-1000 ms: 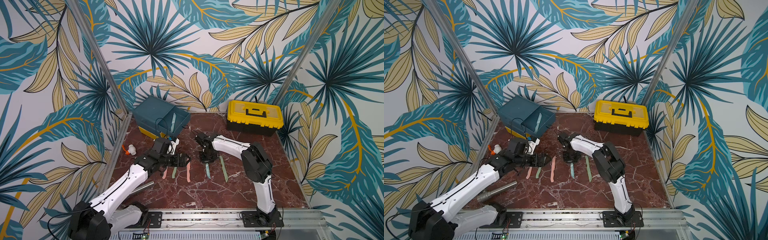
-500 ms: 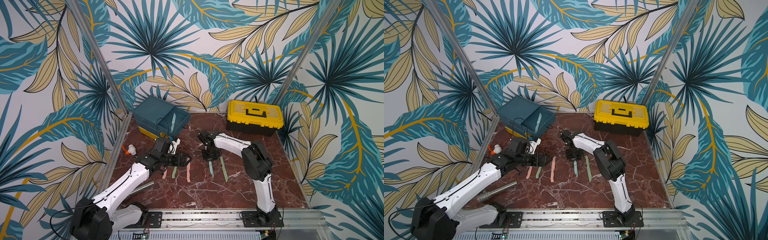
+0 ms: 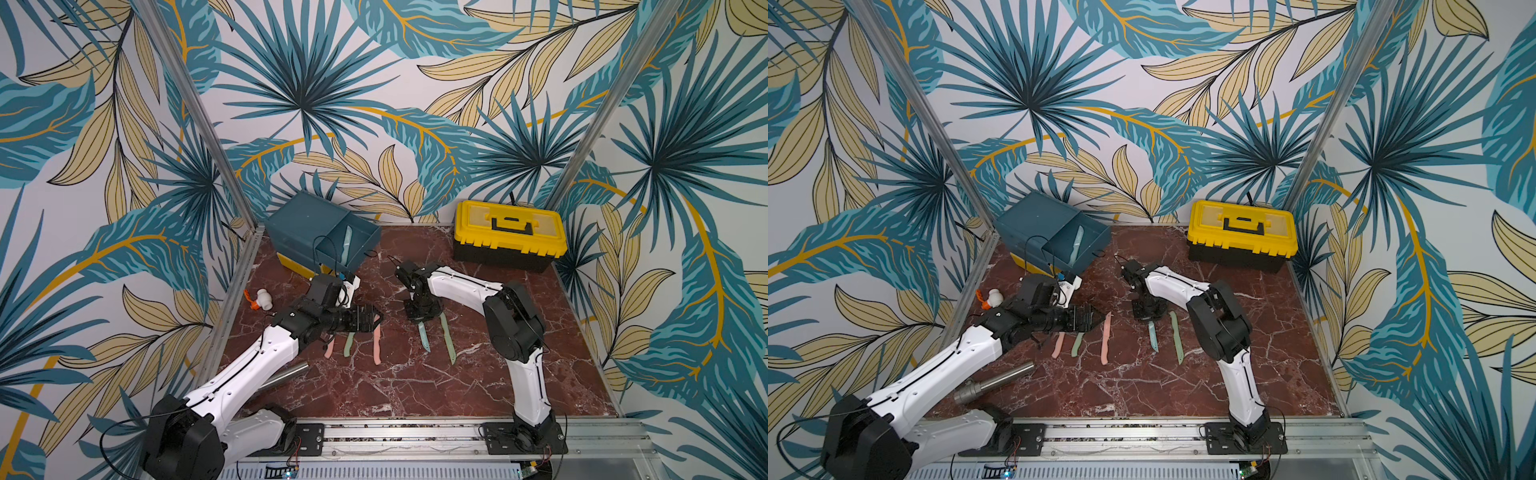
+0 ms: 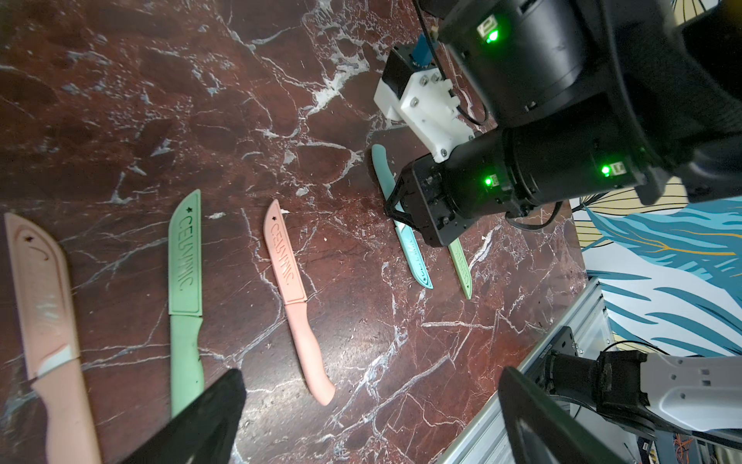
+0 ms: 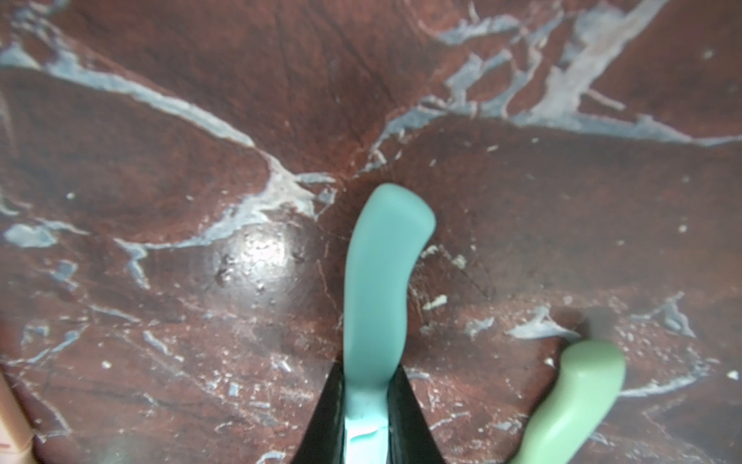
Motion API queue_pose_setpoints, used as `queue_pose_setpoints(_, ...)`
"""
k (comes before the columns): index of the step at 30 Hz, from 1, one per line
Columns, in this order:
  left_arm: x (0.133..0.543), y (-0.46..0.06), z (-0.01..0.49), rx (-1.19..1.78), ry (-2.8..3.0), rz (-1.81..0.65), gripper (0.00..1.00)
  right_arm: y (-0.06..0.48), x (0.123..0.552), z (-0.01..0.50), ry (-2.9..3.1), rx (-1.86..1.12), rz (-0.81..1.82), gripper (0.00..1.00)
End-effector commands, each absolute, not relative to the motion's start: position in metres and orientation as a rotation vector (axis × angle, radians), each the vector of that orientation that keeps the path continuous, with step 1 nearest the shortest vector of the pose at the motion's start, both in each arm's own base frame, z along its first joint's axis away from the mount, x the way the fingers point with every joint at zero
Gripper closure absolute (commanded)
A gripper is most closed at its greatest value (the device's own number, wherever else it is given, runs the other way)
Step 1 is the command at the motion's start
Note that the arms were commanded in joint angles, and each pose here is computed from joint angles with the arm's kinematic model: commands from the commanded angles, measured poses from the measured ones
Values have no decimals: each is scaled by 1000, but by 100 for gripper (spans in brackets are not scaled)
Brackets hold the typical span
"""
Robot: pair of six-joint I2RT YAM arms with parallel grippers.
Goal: Place the fruit knives into the drawer by color
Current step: Pick up the fruit knife from the center of the board, then place the fruit knife in the drawer.
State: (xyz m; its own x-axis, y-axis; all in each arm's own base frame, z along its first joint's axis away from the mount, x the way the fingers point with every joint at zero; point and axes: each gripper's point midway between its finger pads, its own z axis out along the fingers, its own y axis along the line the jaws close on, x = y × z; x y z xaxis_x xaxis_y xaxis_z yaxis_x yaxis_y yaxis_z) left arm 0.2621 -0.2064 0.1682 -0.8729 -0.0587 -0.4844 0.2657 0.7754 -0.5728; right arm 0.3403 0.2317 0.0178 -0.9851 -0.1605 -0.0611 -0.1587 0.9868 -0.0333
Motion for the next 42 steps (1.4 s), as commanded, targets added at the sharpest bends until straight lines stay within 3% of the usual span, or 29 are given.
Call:
queue_pose_setpoints(1,264,-209,176,161,2444,-919,0,217,330,-6,3109,-260,-141,100)
queue_pose_setpoints(11,265,-210,178,161,2439,-910,0,212,331,7,3086,-224,-122,100)
queue_pose_setpoints(28,270,-210,182,171,2428,-883,0,202,342,76,2993,-92,-102,100)
queue_pose_setpoints(38,275,-213,192,297,2399,-840,0,231,324,79,3123,479,364,100)
queue_pose_setpoints(42,274,-211,203,376,2390,-792,0,252,334,100,3075,547,565,100)
